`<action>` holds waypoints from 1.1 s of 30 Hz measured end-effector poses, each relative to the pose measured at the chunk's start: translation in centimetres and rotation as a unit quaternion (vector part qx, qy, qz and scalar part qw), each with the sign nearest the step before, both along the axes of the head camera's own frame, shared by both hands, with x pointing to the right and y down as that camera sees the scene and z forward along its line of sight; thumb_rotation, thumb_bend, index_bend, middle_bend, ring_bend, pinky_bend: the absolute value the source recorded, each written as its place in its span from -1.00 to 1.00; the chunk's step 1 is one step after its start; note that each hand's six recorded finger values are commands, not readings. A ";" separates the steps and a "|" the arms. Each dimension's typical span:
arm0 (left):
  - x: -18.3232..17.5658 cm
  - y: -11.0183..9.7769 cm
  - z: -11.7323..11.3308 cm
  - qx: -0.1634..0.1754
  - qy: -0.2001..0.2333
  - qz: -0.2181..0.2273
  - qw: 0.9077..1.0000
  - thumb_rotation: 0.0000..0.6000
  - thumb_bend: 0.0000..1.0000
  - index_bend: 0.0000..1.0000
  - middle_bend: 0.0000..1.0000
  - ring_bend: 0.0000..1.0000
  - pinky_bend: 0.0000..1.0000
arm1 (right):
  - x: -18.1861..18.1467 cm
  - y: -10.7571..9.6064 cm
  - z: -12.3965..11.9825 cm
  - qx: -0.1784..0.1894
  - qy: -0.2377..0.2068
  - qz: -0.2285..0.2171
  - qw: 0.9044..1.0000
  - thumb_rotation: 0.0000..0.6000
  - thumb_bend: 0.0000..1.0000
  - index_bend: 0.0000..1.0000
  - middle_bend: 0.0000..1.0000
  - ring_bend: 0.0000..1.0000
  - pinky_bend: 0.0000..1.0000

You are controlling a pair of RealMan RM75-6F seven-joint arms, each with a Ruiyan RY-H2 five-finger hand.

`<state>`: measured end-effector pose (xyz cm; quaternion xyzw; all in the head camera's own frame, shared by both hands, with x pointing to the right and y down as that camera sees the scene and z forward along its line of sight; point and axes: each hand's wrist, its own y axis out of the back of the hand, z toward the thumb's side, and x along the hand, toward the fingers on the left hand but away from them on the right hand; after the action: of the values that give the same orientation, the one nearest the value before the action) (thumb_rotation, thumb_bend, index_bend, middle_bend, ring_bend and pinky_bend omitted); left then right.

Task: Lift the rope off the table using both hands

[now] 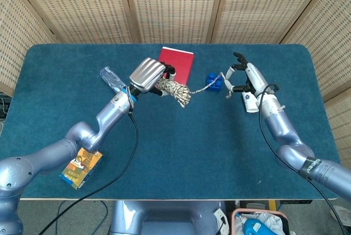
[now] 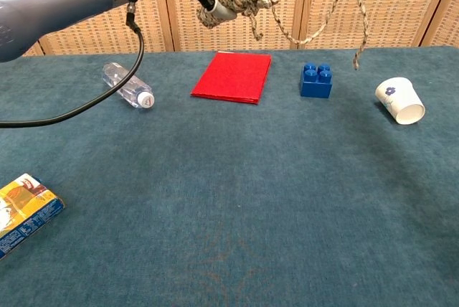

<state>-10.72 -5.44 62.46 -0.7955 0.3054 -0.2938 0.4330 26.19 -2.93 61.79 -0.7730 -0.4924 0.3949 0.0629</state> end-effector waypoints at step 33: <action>3.3 0.0 -1.9 0.027 0.013 -0.165 0.986 1.00 0.01 0.66 0.39 0.16 0.45 | -3.4 11.7 0.7 -0.041 -0.038 -0.131 0.990 1.00 -0.48 0.10 -1.00 -1.00 -1.00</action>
<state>-7.42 -5.48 60.60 -0.7260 0.4462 -0.3426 0.3956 22.84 8.76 62.49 -0.8471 -0.3723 0.3738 0.0638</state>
